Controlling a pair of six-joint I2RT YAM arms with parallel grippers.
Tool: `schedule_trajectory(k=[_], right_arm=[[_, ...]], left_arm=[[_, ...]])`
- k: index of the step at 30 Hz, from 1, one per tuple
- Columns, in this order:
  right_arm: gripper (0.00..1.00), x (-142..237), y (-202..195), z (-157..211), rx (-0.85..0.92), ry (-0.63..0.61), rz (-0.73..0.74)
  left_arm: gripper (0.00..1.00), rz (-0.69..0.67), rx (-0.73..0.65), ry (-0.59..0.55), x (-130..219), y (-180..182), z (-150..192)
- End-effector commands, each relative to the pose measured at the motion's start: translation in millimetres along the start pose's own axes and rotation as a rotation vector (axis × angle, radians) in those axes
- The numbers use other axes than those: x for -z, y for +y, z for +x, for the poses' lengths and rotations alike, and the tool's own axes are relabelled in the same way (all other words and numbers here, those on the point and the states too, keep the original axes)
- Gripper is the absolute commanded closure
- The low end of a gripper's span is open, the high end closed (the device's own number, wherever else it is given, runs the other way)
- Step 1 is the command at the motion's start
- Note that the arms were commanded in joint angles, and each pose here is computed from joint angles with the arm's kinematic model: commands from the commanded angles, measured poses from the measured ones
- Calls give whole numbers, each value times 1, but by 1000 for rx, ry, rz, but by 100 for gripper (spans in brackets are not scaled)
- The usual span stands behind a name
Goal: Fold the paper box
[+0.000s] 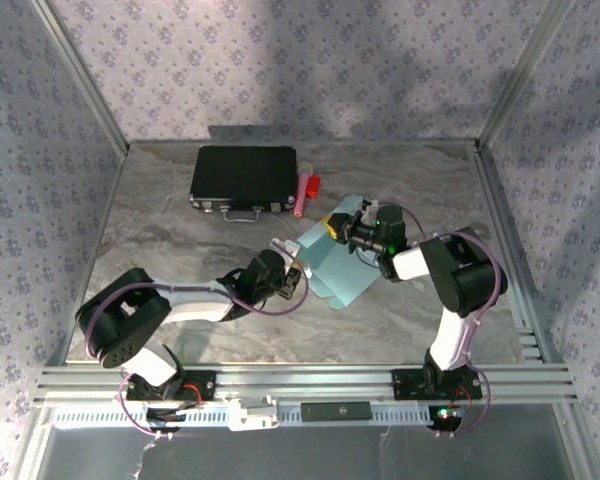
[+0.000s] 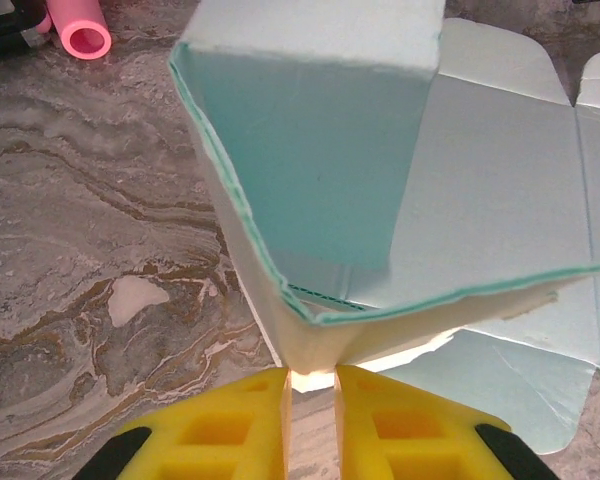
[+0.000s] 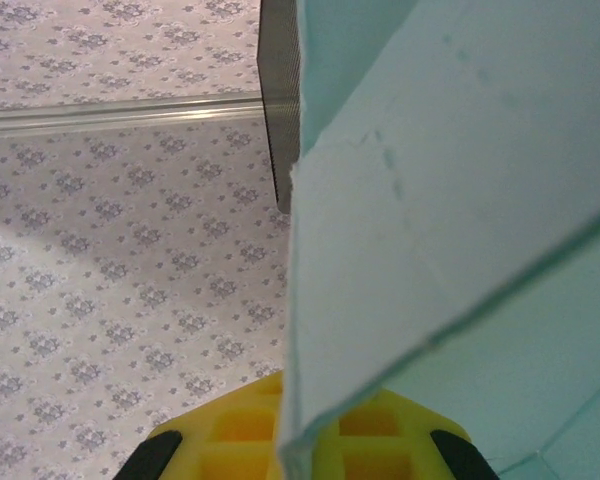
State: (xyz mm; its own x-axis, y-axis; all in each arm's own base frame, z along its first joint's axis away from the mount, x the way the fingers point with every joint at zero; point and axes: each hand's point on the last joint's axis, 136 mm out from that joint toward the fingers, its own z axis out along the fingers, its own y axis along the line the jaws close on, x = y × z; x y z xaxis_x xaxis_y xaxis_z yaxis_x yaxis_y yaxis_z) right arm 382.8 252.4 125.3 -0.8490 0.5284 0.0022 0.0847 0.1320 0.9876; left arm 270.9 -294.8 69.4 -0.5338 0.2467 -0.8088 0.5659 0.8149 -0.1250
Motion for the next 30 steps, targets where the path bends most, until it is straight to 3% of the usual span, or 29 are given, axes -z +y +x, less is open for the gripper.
schedule_trajectory(k=[1, 13, 30], right_arm=[[100, -6, 9, 5, 14, 26, -29], [100, -5, 6, 5, 0, 12, -21], [100, -10, -5, 12, -52, -27, 7]], left_arm=[[80, -3, -6, -71, 4, -1, -25], [74, -6, 47, -134, -2, -4, -40], [71, -182, 141, -190, -13, 22, -46]])
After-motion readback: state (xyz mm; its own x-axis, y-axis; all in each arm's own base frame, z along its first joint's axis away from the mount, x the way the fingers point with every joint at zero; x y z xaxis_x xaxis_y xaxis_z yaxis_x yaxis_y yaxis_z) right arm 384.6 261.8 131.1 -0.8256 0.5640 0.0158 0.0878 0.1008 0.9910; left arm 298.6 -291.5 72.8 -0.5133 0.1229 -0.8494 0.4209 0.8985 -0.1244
